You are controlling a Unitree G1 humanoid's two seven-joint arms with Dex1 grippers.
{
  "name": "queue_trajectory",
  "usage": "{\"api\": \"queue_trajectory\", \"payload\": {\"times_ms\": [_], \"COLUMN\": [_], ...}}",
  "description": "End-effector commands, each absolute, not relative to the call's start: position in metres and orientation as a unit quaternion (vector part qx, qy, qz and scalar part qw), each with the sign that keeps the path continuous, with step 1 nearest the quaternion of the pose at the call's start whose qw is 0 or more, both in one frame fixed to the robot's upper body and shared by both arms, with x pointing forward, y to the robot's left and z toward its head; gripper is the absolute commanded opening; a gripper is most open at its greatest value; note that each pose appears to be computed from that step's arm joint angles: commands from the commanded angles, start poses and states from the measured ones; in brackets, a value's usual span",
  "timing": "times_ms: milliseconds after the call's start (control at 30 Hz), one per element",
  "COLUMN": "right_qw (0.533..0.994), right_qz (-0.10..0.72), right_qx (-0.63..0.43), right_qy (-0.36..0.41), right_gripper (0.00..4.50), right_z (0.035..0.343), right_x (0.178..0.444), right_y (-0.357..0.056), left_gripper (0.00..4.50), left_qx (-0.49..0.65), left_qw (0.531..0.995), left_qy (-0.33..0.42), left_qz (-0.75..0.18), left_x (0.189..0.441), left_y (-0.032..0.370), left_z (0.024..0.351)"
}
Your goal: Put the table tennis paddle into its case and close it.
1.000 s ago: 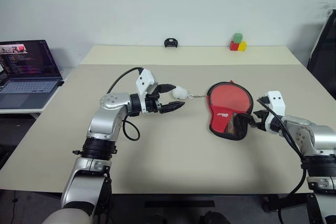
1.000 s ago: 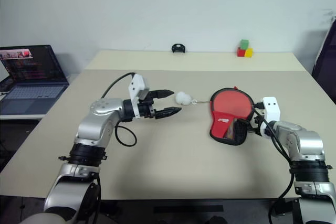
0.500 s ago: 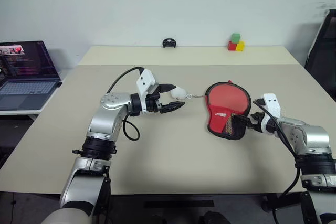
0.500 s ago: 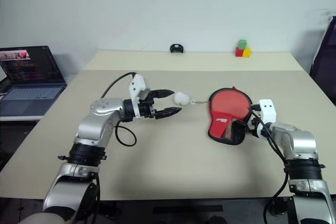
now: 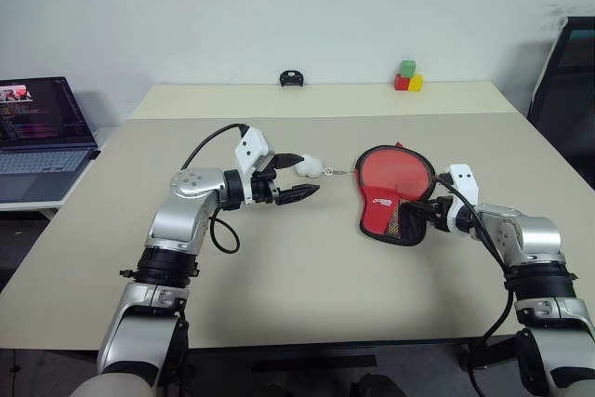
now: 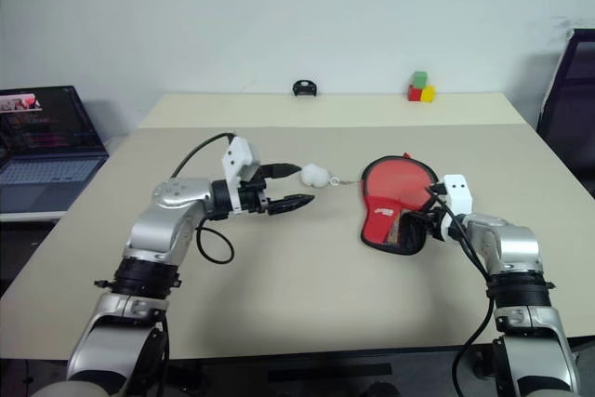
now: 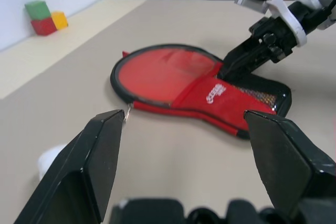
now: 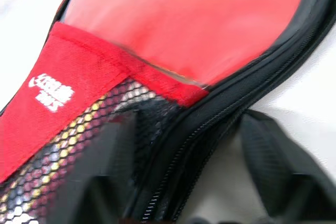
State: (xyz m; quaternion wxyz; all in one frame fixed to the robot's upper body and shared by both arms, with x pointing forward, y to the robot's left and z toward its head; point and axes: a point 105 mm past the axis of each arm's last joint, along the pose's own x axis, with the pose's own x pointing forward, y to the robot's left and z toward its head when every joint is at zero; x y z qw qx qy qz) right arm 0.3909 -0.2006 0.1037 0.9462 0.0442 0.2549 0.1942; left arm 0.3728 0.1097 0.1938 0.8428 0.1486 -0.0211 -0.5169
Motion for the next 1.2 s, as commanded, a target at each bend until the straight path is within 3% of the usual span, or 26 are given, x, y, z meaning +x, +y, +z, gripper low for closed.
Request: {"api": "queue_trajectory", "payload": {"times_ms": [33,200,233,467,700,1200], "right_qw": [0.939,0.936,0.934,0.902,0.877,0.846], "right_qz": [0.207,0.215,0.220,0.321,0.383,0.411], "right_qx": [0.054,0.071,0.077,0.105,0.107,0.113], "right_qy": [0.269,0.270,0.271,0.268,0.270,0.320], "right_gripper": [1.60,0.13,0.02,0.02,0.02,0.02], "right_z": [0.096,0.094,0.094,0.103,0.112,0.105], "right_x": [0.389,0.388,0.388,0.366,0.343,0.274], "right_y": [-0.192,-0.185,-0.182,-0.126,-0.092,-0.082], "left_gripper": [3.99,3.99,3.99,3.99,3.99,3.99], "left_qx": [0.162,0.162,0.163,0.148,0.152,0.119], "left_qw": [0.842,0.844,0.844,0.822,0.817,0.772], "left_qy": [-0.047,-0.030,-0.022,0.047,0.117,0.165], "left_qz": [-0.513,-0.510,-0.510,-0.548,-0.545,-0.602], "left_x": [0.368,0.364,0.362,0.324,0.303,0.250], "left_y": [0.112,0.120,0.123,0.149,0.171,0.154], "left_z": [0.208,0.199,0.195,0.174,0.146,0.129]}}
